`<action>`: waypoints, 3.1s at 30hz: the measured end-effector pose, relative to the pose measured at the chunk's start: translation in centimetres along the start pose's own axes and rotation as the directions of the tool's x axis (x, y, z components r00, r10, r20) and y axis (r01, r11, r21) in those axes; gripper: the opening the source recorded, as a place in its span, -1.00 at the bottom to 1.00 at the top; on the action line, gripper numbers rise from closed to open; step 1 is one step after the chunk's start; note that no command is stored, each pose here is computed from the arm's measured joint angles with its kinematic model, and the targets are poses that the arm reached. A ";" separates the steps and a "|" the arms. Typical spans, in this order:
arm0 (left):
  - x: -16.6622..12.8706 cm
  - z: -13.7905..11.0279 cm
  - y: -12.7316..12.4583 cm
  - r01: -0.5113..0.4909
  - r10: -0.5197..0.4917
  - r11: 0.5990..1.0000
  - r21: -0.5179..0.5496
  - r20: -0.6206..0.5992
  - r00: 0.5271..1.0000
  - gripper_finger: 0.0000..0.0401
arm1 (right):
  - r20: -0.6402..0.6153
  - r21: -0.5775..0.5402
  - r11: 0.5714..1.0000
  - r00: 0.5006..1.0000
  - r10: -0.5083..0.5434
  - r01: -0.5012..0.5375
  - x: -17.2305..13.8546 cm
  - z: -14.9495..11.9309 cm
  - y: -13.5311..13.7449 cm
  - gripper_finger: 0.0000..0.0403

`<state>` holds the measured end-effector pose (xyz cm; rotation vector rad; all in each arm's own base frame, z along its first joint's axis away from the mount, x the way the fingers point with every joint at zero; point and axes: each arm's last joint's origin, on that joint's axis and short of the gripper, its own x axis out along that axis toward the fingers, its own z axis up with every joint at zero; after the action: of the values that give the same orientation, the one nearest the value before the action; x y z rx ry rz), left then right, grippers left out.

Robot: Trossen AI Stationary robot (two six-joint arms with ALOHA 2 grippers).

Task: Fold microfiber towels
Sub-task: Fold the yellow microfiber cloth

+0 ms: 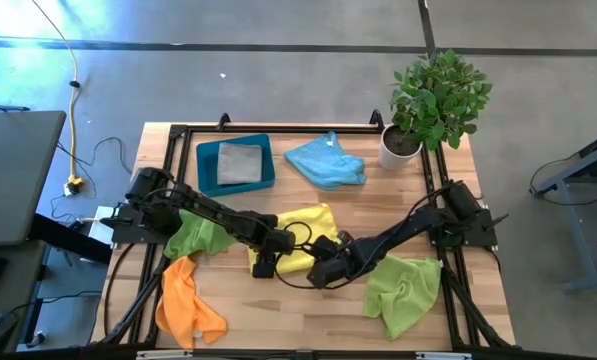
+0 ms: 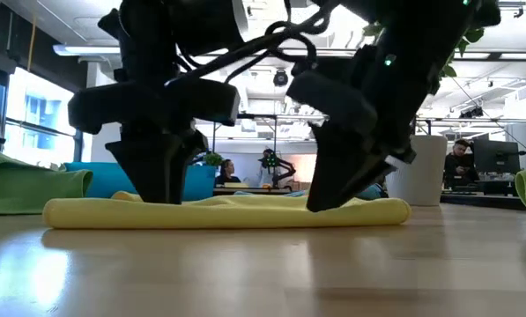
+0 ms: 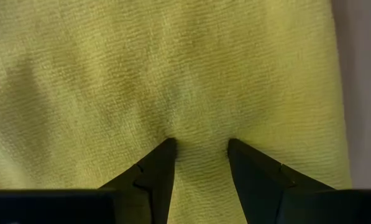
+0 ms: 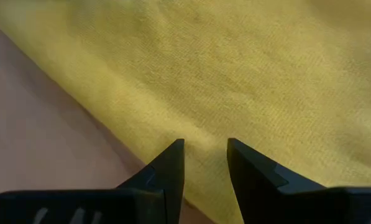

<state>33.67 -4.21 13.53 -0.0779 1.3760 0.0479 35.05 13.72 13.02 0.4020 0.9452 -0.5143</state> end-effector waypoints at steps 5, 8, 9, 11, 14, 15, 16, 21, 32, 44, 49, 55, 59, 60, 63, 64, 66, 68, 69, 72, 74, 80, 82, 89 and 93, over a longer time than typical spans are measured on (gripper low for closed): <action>0.0 0.0 -0.9 0.031 -0.030 0.999 -0.032 0.019 0.999 -0.30 | -0.008 -0.074 0.996 0.999 -0.041 0.040 0.9 -0.3 -0.2 -0.43; 0.0 0.1 -1.8 0.069 -0.066 0.994 -0.081 0.042 0.997 -0.30 | -0.010 -0.123 0.991 0.998 -0.061 0.059 1.2 -0.2 -0.5 -0.43; 0.1 0.2 -2.2 0.080 -0.075 0.993 -0.091 0.056 0.996 -0.30 | -0.001 -0.143 0.987 0.997 -0.075 0.074 1.3 -0.1 -0.6 -0.43; 0.1 0.3 -3.0 0.109 -0.100 0.989 -0.099 0.087 0.991 -0.30 | 0.030 -0.190 0.974 0.992 -0.119 0.122 1.4 0.0 -1.0 -0.43; 0.1 0.6 -4.2 0.186 -0.174 0.978 -0.092 0.129 0.976 -0.30 | 0.060 -0.252 0.952 0.985 -0.163 0.173 1.6 0.5 -1.5 -0.43; 0.0 0.8 -4.5 0.212 -0.199 0.974 -0.082 0.147 0.969 -0.30 | 0.064 -0.271 0.945 0.983 -0.173 0.184 1.6 0.6 -1.7 -0.43; -0.1 0.9 -4.8 0.234 -0.220 0.970 -0.070 0.166 0.961 -0.30 | 0.067 -0.288 0.938 0.981 -0.184 0.195 1.6 0.8 -1.9 -0.43; -1.1 1.8 -5.4 0.291 -0.271 0.956 -0.033 0.277 0.922 -0.30 | 0.112 -0.329 0.915 0.972 -0.207 0.233 0.3 1.7 -2.4 -0.43; -3.3 -0.1 -3.3 0.079 -0.089 0.994 0.073 0.148 0.985 -0.30 | 0.229 -0.140 0.990 0.972 0.048 -0.016 -3.3 2.0 0.8 -0.43; -3.0 -1.3 -3.8 0.056 -0.063 0.987 0.150 0.041 0.997 -0.30 | 0.202 -0.139 0.976 0.960 0.194 -0.168 0.1 0.4 3.0 -0.43; -2.5 -1.3 -3.8 0.053 -0.057 0.992 0.116 0.026 0.998 -0.30 | 0.119 -0.154 0.969 0.970 0.214 -0.195 1.5 -0.7 3.1 -0.43; -1.1 -1.4 -3.9 0.052 -0.051 0.995 0.090 -0.020 0.999 -0.30 | 0.084 -0.169 0.968 0.976 0.201 -0.185 2.0 -1.1 3.0 -0.43; -0.5 -1.2 -4.2 0.091 -0.090 0.994 0.057 -0.019 0.996 -0.30 | 0.070 -0.228 0.959 0.979 0.189 -0.169 2.0 -1.2 2.8 -0.43; -0.4 -1.0 -4.5 0.117 -0.117 0.992 0.048 -0.001 0.993 -0.30 | 0.067 -0.249 0.954 0.980 0.186 -0.164 2.0 -1.3 2.8 -0.43; -0.5 -0.5 -5.2 0.164 -0.164 0.986 0.009 0.060 0.985 -0.30 | 0.059 -0.324 0.934 0.982 0.177 -0.149 2.0 -1.3 2.7 -0.43; -0.5 -0.3 -5.5 0.177 -0.176 0.984 0.000 0.086 0.981 -0.30 | 0.056 -0.342 0.929 0.983 0.174 -0.145 1.9 -1.3 2.7 -0.43; -0.6 0.0 -6.1 0.205 -0.201 0.979 -0.014 0.136 0.970 -0.30 | 0.046 -0.362 0.923 0.986 0.161 -0.134 1.8 -1.2 2.5 -0.43; -0.8 0.4 -6.7 0.233 -0.224 0.972 -0.026 0.186 0.957 -0.30 | 0.042 -0.366 0.924 0.990 0.135 -0.111 1.6 -1.0 2.1 -0.43; -0.9 0.6 -6.9 0.245 -0.234 0.969 -0.027 0.207 0.950 -0.30 | 0.043 -0.373 0.923 0.992 0.119 -0.094 1.4 -0.9 1.9 -0.43; -1.0 0.9 -7.3 0.265 -0.254 0.964 -0.014 0.247 0.935 -0.30 | 0.033 -0.413 0.909 0.996 0.078 -0.058 0.8 -0.4 1.1 -0.43; -1.3 0.9 -7.3 0.265 -0.253 0.964 -0.012 0.254 0.933 -0.30 | 0.029 -0.416 0.908 0.997 0.069 -0.050 0.0 0.1 0.8 -0.43; -2.8 0.5 -7.0 0.259 -0.249 0.966 -0.011 0.247 0.937 -0.30 | 0.031 -0.386 0.917 0.992 0.125 -0.103 -2.8 0.7 0.9 -0.43; -3.3 0.0 -7.2 0.253 -0.246 0.967 -0.002 0.228 0.942 -0.30 | 0.019 -0.378 0.914 0.985 0.170 -0.150 -3.4 0.3 1.4 -0.43; -4.0 -1.9 -9.8 0.193 -0.243 0.946 0.261 0.176 0.954 -0.30 | 0.076 -0.416 0.889 0.967 0.241 -0.189 -4.7 -1.7 3.5 -0.43; -3.7 -2.4 -11.0 0.102 -0.185 0.928 0.360 0.207 0.961 -0.30 | 0.110 -0.473 0.860 0.955 0.276 -0.194 -4.5 -2.4 4.4 -0.43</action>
<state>31.47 -15.32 16.95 0.1193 1.1172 -0.3015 33.83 19.60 15.97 0.0382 0.8013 -0.0871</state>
